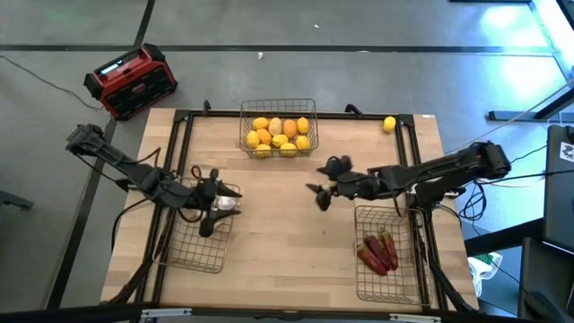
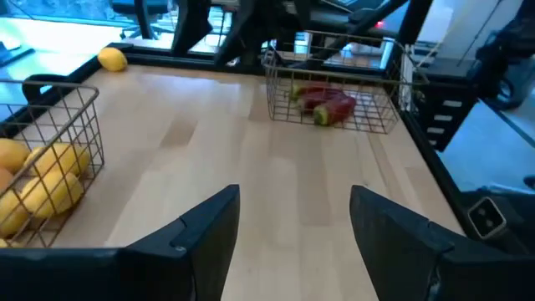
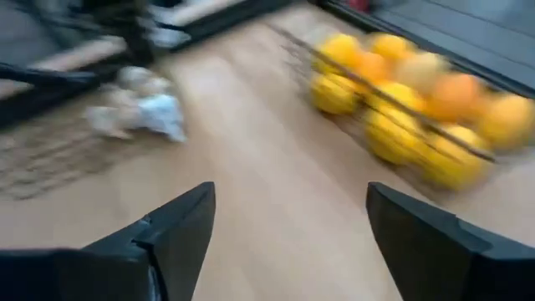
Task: Sort produce into baskets
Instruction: Put the lemon into the top wire basket
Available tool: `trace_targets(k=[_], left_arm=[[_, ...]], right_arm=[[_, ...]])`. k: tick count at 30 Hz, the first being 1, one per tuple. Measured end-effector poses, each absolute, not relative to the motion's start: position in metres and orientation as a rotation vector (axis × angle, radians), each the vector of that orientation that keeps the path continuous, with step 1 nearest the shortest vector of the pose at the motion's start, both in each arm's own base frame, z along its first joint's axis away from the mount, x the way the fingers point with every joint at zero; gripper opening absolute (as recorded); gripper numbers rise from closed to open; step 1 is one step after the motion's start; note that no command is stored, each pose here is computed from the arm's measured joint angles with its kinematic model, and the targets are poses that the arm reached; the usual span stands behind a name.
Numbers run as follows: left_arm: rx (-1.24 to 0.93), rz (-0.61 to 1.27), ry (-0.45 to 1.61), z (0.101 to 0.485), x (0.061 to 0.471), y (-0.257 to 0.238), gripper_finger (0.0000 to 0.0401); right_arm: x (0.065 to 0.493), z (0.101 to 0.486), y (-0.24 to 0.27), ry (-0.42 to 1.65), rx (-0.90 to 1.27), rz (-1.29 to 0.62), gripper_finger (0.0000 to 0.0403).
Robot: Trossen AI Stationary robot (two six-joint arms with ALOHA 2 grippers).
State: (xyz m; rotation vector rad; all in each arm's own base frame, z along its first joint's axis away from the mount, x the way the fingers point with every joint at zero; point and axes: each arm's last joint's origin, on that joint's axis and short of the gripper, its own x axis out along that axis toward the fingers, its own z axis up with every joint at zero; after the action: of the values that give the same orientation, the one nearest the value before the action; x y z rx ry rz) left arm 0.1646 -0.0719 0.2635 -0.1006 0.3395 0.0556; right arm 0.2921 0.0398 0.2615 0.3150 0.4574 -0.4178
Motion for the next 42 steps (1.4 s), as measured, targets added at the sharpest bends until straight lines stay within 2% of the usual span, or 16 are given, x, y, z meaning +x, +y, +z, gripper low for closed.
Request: trace_targets(k=[7,17,26,36,42], left_arm=[[-0.117,0.085,0.327,0.243,0.179,-0.073,0.0224],[-0.097,0.133,0.401,0.227,0.191,-0.071,0.0224],[-0.101,0.141,0.395,0.227,0.193,-0.07,0.0224],[-0.078,0.136,0.387,0.227,0.194,-0.07,0.0224],[-0.039,0.169,0.39,0.227,0.197,-0.062,0.0224]], right_arm=[[0.25,0.265,0.016,0.582,0.359,-0.731,0.0308],[0.203,0.241,-0.028,0.88,0.405,-1.138,0.0308],[0.182,0.208,-0.063,0.941,0.458,-1.326,0.0308],[0.162,0.169,-0.098,0.839,0.541,-1.463,0.0308],[0.153,0.163,-0.118,0.81,0.545,-1.492,0.0308]])
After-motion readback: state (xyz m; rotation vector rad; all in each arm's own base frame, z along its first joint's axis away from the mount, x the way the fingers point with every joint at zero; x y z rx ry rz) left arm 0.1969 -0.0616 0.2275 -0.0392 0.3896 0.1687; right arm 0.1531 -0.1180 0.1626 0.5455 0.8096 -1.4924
